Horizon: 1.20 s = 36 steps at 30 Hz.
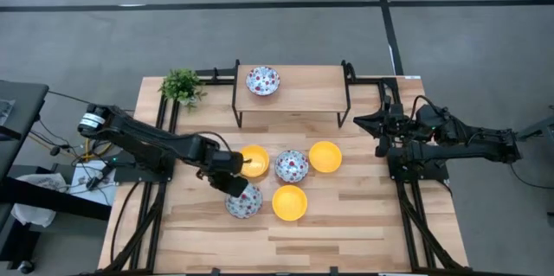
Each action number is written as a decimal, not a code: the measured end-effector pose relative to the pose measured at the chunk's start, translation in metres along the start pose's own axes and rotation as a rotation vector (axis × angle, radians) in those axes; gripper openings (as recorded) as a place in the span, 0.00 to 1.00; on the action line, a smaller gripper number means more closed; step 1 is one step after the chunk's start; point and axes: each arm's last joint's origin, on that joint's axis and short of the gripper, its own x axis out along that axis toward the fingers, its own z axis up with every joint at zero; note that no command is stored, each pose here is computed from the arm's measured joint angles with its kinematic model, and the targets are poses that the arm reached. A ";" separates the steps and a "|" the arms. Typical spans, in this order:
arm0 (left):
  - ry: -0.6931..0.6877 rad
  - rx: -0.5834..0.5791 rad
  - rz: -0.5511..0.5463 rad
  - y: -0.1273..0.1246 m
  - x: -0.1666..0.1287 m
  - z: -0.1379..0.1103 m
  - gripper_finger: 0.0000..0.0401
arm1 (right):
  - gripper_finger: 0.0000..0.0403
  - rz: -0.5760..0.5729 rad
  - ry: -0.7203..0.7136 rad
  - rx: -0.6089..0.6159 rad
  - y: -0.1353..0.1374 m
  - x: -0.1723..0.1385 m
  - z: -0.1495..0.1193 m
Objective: Pick & Place Mini bowls
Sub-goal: Stack the bottom white bowl on the white bowl on the shelf
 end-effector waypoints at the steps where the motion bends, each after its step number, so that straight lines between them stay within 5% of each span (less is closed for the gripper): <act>1: 0.001 0.004 -0.038 -0.003 -0.009 -0.002 0.02 | 0.04 0.000 0.000 0.000 0.000 0.000 0.000; 8: -0.140 0.018 -0.274 -0.031 -0.076 -0.010 0.02 | 0.04 0.000 -0.002 -0.014 0.000 0.000 0.000; 20: -0.446 0.036 -0.441 -0.057 -0.160 0.029 0.01 | 0.04 -0.003 -0.001 -0.015 0.000 0.000 0.000; 36: -0.841 0.018 -0.440 -0.031 -0.298 0.080 0.01 | 0.04 -0.004 0.004 -0.016 0.000 0.000 0.000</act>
